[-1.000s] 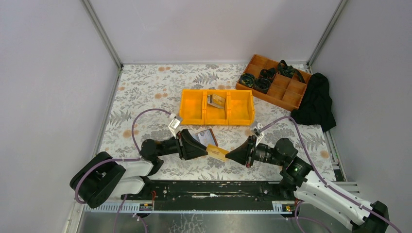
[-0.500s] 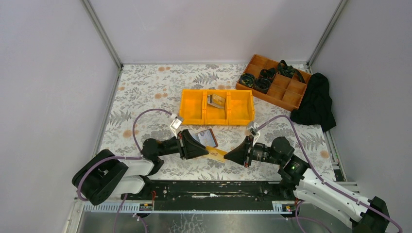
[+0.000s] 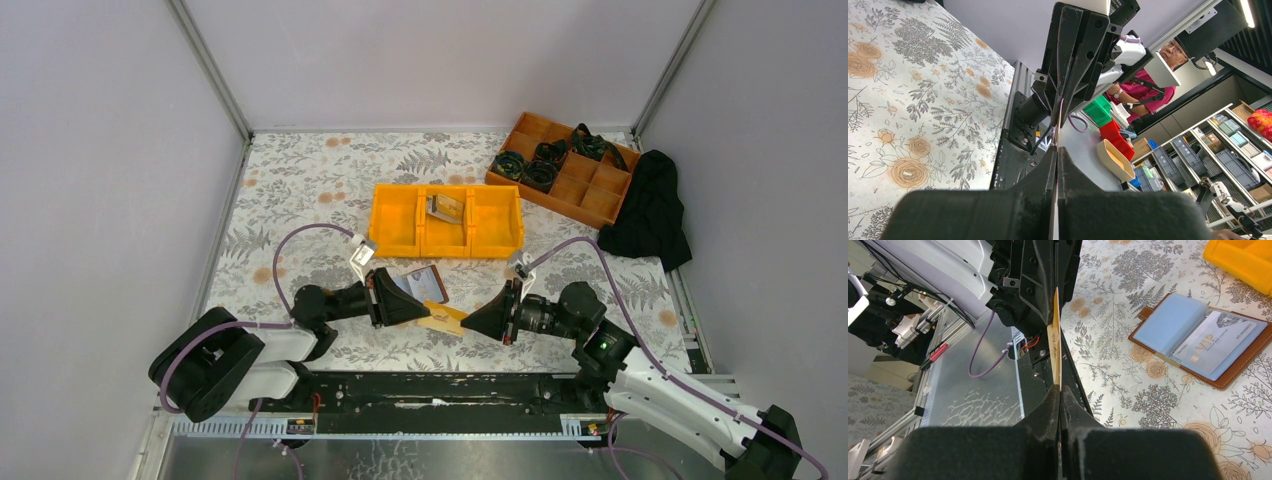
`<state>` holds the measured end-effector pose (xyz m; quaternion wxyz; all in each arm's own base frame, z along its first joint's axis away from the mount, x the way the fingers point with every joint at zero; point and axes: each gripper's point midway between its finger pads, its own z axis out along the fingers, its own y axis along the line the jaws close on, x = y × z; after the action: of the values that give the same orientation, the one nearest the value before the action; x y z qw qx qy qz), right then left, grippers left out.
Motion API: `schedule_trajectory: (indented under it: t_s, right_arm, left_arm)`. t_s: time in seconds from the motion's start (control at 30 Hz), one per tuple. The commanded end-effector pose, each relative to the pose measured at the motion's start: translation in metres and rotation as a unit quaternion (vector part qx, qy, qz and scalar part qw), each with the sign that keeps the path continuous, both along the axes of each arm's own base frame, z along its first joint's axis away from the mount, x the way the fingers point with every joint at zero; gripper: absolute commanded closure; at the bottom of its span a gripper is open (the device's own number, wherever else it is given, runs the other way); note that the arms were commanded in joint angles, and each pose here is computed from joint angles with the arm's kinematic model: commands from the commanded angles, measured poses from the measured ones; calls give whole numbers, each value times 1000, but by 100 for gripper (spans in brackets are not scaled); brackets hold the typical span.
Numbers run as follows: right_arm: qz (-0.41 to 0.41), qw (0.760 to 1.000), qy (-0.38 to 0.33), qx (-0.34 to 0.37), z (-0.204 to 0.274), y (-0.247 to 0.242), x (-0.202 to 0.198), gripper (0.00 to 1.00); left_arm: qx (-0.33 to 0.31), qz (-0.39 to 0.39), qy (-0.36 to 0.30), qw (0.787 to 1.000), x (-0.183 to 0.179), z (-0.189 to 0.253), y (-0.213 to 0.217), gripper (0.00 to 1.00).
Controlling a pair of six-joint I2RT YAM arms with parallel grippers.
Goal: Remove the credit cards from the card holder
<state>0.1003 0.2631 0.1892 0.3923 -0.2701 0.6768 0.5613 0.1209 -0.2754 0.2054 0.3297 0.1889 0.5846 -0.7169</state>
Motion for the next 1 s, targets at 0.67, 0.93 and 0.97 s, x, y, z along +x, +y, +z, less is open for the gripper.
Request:
schedule_trajectory:
  t_s: [0.67,0.93,0.97]
  right_arm:
    - [-103,994,-37,17,21,-17,29,55]
    - [-294,955,-35,-4,9,-71,70,49]
    - [-304,952,-34,-5,7,-76,71,49]
  left_arm:
    - [28,67,20,997,35,-5,-9,100]
    - [122,171,85,974,115,-10,-14,100]
    - [136,180,97,969,129,-12,-13,100]
